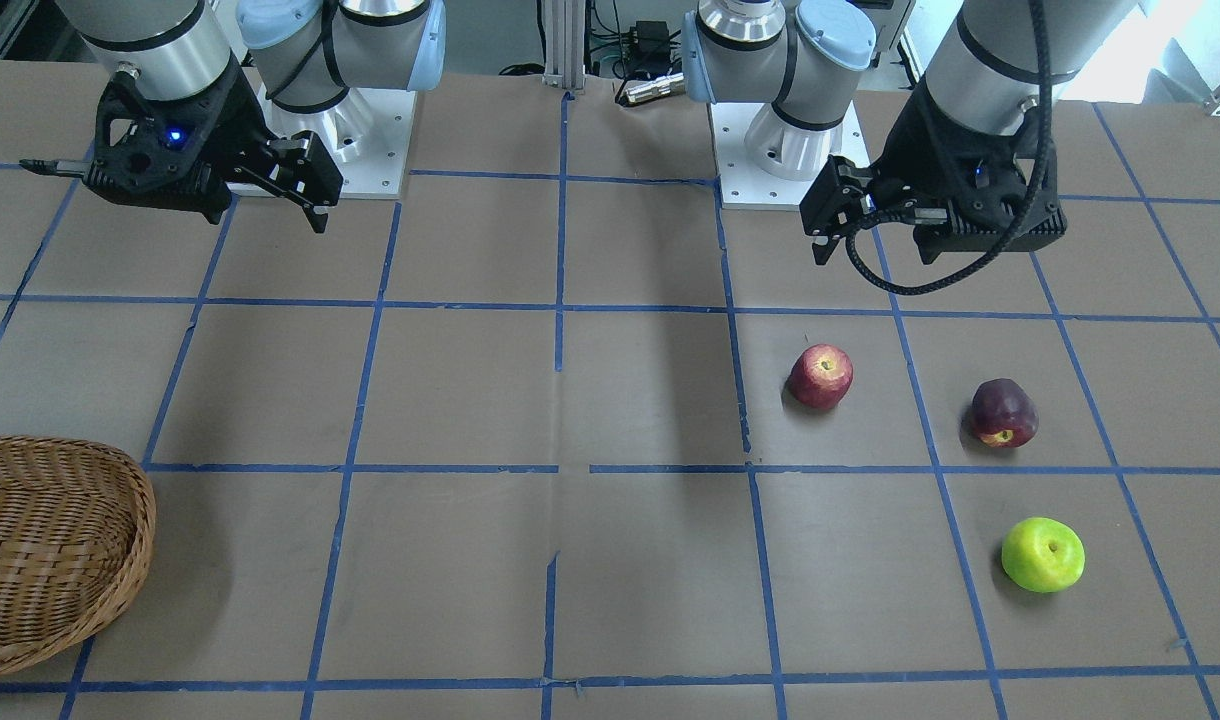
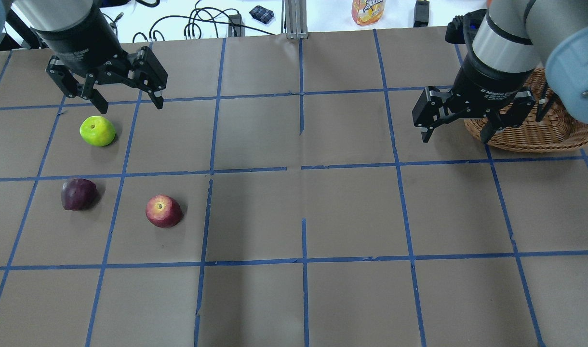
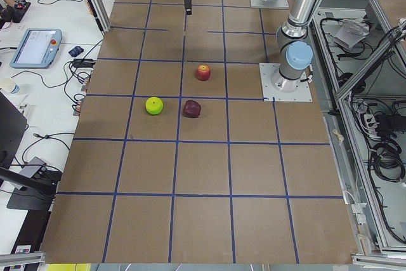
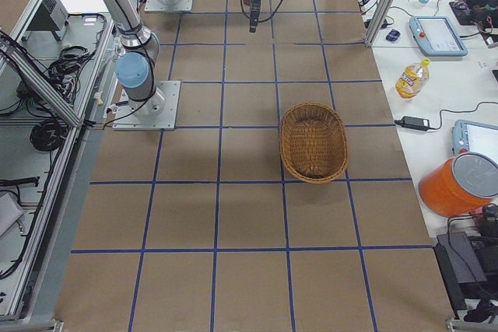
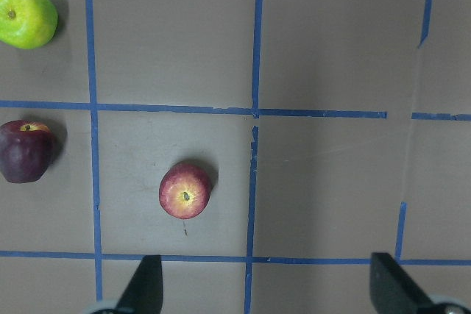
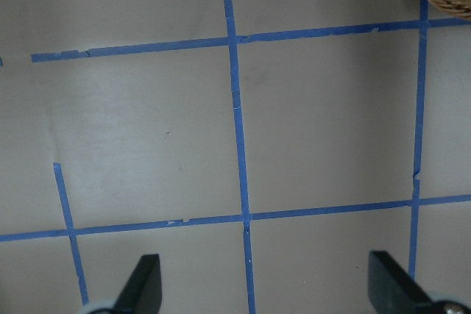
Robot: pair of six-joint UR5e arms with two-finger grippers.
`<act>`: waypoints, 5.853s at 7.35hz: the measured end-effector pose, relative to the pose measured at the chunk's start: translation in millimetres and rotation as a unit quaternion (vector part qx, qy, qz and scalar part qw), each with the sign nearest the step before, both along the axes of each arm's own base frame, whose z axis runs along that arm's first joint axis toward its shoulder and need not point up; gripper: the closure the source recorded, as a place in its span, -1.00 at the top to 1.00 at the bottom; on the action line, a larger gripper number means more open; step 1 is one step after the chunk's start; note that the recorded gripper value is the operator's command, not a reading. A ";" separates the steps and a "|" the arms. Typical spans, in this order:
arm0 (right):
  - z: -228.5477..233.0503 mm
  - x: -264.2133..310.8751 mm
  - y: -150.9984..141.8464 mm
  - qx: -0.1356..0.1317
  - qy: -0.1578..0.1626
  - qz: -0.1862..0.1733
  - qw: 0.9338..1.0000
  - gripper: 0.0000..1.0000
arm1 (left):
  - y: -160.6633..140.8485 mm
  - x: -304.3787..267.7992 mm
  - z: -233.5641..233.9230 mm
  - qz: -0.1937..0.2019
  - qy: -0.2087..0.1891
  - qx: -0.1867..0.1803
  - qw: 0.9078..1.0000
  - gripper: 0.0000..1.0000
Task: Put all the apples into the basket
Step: 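Reach down and grasp the red apple with the left gripper, then carry the red apple to the table center and release it, then grasp the red apple at center with right gripper while left grasps dark red apple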
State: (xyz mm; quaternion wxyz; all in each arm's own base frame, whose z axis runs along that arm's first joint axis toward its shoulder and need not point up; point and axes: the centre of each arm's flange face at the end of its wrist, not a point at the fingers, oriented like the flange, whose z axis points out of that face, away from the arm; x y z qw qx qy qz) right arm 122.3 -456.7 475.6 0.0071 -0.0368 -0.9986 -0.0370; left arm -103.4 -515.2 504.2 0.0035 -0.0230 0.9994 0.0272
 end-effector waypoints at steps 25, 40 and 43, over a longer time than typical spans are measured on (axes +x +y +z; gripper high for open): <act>-6.2 -2.9 -11.9 -0.011 0.002 0.005 1.000 1.00 | 26.1 -131.9 -244.0 0.089 0.113 -0.033 0.989 -1.00; -150.7 139.0 -85.7 -0.003 -0.023 -0.075 0.997 1.00 | -76.4 169.5 -137.1 -0.052 -0.011 0.003 0.999 1.00; -198.0 188.9 -99.5 -0.008 -0.037 -0.108 0.993 1.00 | -34.9 286.4 -189.2 -0.066 0.043 0.040 0.996 1.00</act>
